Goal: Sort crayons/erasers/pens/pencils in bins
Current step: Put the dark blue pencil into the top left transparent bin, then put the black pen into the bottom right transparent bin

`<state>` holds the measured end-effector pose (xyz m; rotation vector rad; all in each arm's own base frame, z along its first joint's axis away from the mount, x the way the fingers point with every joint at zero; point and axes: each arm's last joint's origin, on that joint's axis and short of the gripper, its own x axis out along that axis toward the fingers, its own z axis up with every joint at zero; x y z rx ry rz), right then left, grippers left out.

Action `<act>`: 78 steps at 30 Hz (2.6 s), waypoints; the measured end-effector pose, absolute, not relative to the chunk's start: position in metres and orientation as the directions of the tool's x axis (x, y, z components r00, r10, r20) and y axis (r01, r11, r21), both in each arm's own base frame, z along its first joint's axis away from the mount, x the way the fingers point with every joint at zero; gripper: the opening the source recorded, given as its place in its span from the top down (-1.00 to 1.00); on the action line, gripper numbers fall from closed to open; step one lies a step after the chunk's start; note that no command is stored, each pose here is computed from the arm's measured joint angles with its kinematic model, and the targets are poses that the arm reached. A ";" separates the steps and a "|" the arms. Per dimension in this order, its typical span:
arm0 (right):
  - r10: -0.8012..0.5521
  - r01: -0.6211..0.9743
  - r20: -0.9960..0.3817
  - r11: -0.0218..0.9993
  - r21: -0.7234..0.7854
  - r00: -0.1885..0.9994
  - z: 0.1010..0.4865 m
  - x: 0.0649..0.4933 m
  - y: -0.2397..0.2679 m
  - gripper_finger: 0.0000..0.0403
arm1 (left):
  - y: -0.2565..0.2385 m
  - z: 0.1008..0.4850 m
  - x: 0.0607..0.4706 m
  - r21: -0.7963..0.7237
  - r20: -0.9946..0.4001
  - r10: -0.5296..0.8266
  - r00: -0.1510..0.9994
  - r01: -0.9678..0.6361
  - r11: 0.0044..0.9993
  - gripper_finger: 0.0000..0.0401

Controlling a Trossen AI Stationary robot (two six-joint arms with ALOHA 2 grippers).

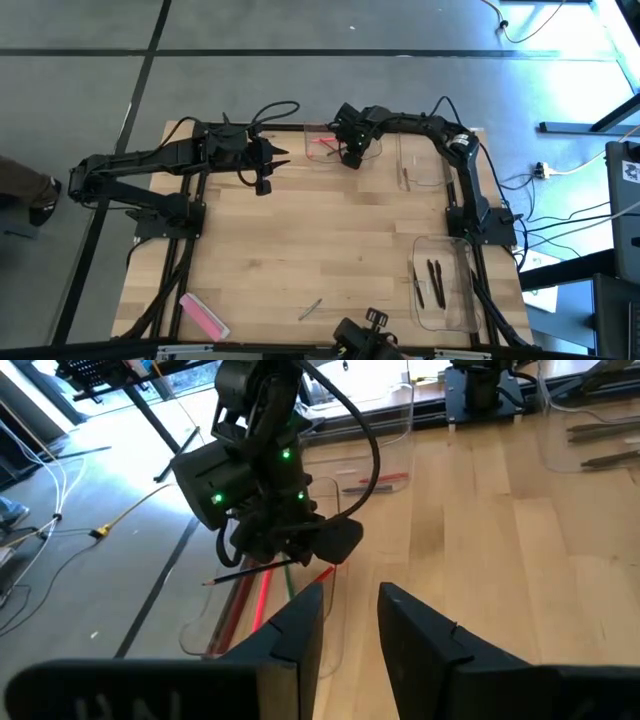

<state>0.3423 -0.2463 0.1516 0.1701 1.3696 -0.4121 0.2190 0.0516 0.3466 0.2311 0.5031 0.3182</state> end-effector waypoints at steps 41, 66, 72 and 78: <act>-0.336 0.402 -0.901 0.891 -0.210 0.274 0.242 0.348 -0.243 0.45 | 0.083 0.338 0.204 0.199 -0.522 0.459 0.719 -0.421 0.885 0.55; -0.256 0.107 -0.809 0.966 -0.236 0.529 0.320 0.372 -0.108 0.45 | 0.225 0.249 0.187 0.130 -0.885 0.408 0.225 -0.723 0.679 0.55; -0.229 0.062 -0.810 0.970 -0.233 0.539 0.322 0.375 -0.090 0.45 | 0.241 0.219 0.186 0.092 -0.937 0.311 0.159 -0.747 0.659 0.55; -0.173 0.011 -0.802 0.979 -0.204 0.572 0.330 0.372 -0.076 0.45 | 0.247 0.203 0.189 0.104 -0.955 0.266 0.131 -0.693 0.714 0.55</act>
